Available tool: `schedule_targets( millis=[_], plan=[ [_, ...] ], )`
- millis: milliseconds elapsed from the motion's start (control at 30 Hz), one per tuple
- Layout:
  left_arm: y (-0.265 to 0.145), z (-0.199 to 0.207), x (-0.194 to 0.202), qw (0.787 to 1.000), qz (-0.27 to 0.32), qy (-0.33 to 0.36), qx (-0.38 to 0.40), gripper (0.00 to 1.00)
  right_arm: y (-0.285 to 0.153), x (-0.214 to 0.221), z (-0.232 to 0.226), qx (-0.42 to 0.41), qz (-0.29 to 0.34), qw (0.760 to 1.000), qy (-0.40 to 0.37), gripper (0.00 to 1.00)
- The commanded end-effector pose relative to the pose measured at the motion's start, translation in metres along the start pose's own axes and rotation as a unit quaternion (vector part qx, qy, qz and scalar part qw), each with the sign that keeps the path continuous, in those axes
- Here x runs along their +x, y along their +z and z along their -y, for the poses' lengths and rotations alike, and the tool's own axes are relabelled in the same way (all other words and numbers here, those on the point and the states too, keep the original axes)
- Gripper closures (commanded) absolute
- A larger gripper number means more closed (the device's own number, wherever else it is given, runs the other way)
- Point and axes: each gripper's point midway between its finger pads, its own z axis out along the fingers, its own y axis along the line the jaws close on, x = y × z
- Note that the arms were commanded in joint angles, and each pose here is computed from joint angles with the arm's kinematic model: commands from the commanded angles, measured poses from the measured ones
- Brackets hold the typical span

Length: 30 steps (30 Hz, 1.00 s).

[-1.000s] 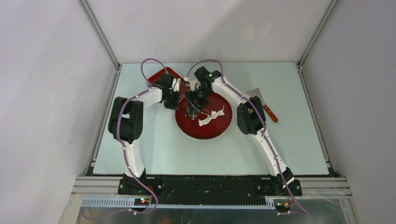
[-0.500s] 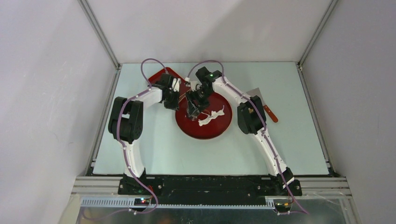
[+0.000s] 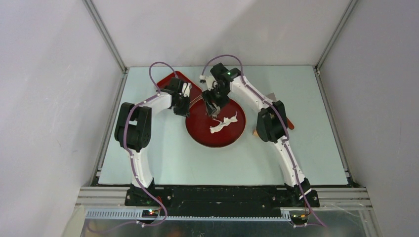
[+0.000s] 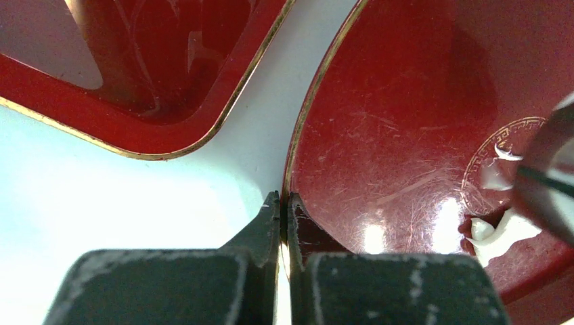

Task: Roll out the dumpling wrappers from the dough
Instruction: Remove the dumpling wrapper from the work surface.

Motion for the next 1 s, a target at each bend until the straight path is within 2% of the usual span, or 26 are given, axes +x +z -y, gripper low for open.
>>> schedule_targets(
  millis=[0,133,367,967],
  plan=[
    [-0.015,0.002,-0.010,1.000,0.024,0.011,-0.002,1.00,-0.057,-0.015,0.022,0.109,0.028,0.992,-0.056,0.74],
    [-0.016,0.002,-0.011,1.000,0.024,0.011,-0.002,1.00,-0.058,-0.005,0.042,0.155,-0.001,0.985,-0.076,0.74],
    [-0.015,0.002,-0.011,1.000,0.025,0.011,-0.003,1.00,-0.045,0.032,0.049,0.157,-0.080,0.980,-0.096,0.76],
    [-0.015,0.002,-0.011,1.000,0.024,0.011,-0.002,1.00,-0.014,0.025,0.026,0.147,-0.096,0.971,-0.160,0.77]
  ],
)
